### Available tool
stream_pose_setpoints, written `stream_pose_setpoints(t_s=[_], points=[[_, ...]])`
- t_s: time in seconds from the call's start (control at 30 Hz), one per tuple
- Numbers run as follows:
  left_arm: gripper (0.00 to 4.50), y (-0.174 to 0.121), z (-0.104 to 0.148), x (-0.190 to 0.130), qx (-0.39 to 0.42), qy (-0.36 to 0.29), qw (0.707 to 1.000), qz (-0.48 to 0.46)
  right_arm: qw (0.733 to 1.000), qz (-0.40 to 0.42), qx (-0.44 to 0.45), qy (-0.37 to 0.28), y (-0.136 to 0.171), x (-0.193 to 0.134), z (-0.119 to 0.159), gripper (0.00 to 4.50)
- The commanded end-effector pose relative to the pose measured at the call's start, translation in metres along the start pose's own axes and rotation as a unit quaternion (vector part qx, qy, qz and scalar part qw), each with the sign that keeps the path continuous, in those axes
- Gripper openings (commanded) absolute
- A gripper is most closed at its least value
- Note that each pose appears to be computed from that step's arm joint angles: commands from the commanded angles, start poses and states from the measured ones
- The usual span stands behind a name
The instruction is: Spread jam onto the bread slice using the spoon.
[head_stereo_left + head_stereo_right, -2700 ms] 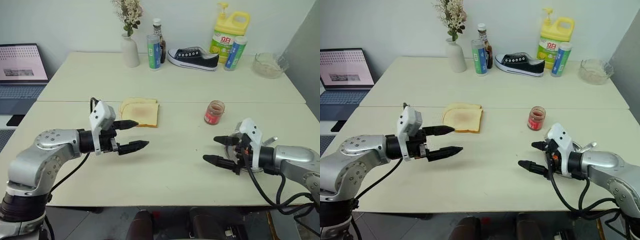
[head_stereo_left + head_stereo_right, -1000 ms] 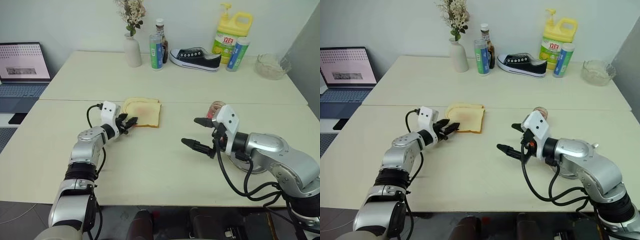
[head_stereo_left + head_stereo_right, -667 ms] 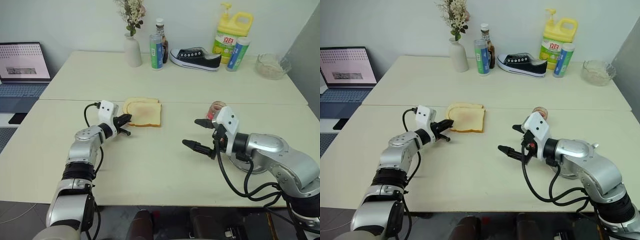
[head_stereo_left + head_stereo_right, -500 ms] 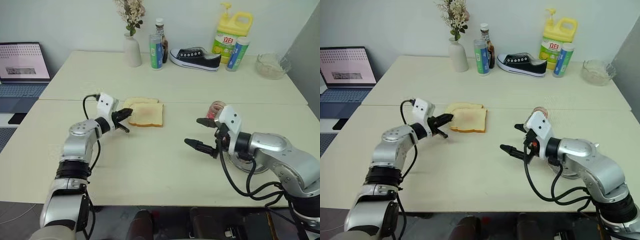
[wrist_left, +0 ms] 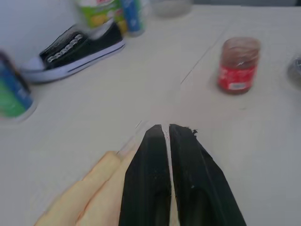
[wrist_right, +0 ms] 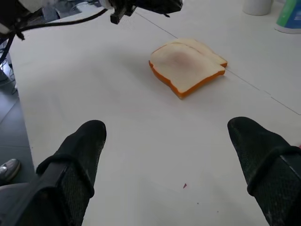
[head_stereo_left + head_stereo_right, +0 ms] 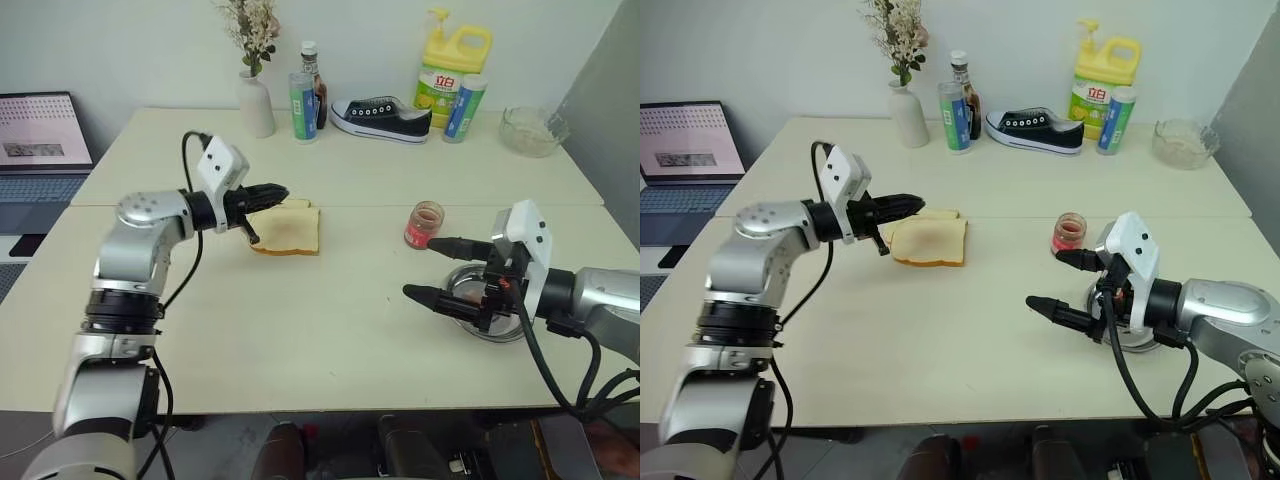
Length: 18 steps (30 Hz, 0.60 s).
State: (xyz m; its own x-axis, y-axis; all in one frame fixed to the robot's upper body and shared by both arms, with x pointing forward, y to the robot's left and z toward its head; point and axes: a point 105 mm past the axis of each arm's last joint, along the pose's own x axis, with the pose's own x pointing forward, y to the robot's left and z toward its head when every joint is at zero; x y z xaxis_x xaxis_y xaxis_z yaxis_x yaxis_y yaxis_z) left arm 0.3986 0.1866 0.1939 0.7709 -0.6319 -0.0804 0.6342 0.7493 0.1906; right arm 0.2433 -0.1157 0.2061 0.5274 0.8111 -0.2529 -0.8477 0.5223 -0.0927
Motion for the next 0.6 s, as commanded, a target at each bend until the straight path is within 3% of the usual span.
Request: stream_pose_setpoints(t_s=[0.03, 0.33, 0.6], points=[[1.62, 0.017, -0.022, -0.012, -0.074, -0.014, 0.994, 0.082, 1.0, 0.014, -0.021, -0.019, 0.005, 0.016, 0.009, 4.5], [4.47, 0.013, -0.073, -0.03, -0.212, 0.002, 0.968, 0.131, 0.999, 0.01, -0.037, -0.03, -0.003, 0.056, 0.004, 4.5], [4.47, -0.004, -0.086, -0.001, -0.231, 0.018, 0.968, 0.094, 0.998, 0.007, -0.046, -0.029, -0.005, 0.062, -0.002, 4.5]])
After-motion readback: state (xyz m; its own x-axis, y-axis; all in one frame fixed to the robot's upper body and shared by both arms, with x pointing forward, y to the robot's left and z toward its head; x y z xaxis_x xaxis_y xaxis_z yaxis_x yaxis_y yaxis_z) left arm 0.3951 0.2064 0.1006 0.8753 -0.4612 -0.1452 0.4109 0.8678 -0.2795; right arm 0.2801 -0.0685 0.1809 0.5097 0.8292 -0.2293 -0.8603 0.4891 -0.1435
